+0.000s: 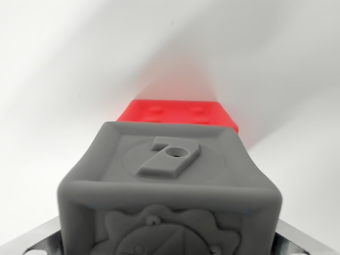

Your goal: Destack cube

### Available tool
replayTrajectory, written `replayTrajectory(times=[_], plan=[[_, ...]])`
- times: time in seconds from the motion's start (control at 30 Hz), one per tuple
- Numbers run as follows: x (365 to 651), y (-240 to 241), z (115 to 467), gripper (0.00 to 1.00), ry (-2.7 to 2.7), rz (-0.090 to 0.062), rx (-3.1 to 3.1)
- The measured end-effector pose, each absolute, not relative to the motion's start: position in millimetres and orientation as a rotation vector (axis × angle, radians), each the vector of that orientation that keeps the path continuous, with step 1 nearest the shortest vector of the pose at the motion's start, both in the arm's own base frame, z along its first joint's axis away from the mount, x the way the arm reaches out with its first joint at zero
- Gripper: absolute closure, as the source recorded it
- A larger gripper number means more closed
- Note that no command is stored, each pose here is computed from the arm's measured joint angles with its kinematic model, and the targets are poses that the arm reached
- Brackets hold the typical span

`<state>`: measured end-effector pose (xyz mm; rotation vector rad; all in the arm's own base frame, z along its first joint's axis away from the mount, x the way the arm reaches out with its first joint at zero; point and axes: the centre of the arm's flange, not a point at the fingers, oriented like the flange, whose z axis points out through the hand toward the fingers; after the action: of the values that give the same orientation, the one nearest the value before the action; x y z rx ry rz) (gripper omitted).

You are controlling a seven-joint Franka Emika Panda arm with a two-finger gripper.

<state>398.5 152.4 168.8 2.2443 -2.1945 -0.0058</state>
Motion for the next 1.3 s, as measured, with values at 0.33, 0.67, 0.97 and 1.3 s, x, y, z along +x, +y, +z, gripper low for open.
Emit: replayTrajectory(times=[0.33,0.67,0.97,1.3], plan=[[399,153,171,1.00,-2.195,-0.004,2.245],[399,153,182,1.00,-2.197,-0.001,2.247],[400,153,199,1.00,-2.198,0.001,2.247],[400,152,220,1.00,-2.201,0.002,2.245]])
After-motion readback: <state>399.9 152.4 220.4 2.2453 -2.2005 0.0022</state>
